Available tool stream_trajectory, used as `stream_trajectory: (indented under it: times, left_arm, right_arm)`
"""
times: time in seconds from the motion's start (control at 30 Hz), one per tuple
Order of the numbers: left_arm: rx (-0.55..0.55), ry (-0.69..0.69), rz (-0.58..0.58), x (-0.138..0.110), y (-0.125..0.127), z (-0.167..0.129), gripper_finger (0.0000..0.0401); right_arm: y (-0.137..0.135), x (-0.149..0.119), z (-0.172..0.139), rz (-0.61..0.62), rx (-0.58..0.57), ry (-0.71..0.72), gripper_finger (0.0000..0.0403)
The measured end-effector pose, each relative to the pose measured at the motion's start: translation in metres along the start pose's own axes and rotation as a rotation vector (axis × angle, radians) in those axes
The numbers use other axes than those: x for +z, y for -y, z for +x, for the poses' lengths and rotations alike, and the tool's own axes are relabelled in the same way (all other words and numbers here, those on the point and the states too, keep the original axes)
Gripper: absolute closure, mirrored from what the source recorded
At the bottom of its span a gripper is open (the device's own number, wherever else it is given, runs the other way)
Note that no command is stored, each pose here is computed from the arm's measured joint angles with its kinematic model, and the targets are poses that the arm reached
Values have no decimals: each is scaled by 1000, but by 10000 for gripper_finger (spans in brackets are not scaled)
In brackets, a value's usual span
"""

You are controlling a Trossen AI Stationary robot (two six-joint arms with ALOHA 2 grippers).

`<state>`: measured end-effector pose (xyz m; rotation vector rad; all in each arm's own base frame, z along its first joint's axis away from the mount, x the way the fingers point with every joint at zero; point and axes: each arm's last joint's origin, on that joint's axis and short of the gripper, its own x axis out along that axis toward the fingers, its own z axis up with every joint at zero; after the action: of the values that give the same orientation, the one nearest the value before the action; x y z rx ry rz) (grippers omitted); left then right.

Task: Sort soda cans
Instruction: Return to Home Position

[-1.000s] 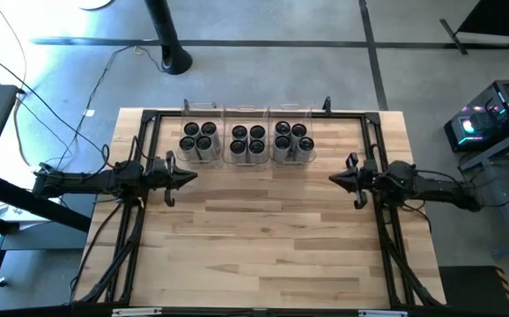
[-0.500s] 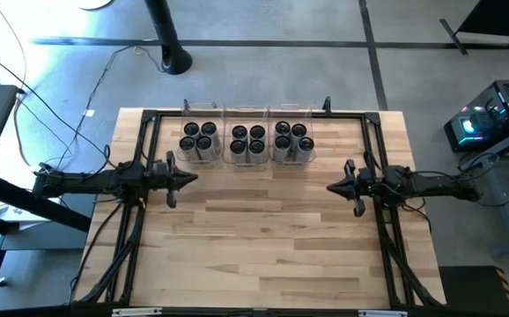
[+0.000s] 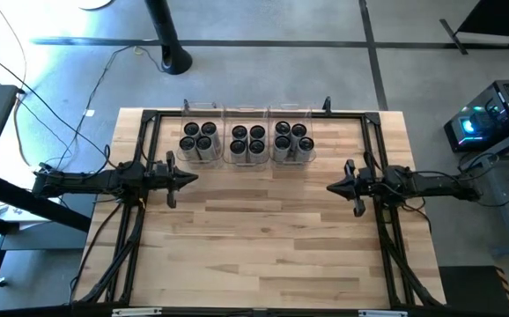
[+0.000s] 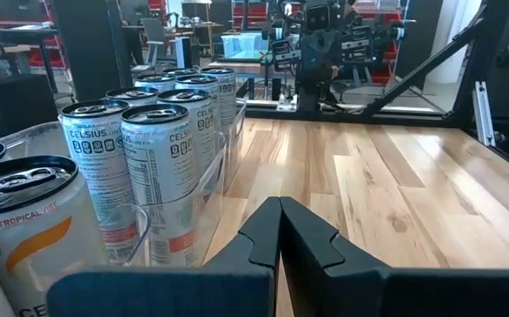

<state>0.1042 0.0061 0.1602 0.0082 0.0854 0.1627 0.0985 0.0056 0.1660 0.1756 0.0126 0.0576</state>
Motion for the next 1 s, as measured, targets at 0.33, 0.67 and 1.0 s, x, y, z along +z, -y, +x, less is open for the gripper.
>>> stream_trajectory:
  times: [0.33, 0.67, 1.0]
  left_arm:
    - [-42, 89, -11, 7, 3, -6, 401]
    - [-28, 193, -27, 16, 1, -10, 401]
    - [-27, 160, -22, 13, 1, -9, 401]
  right_arm:
    - [-4, 2, -2, 0, 39, 23, 403]
    - [2, 2, -1, -1, -17, 33, 403]
    - [2, 2, -1, -1, -22, 22, 403]
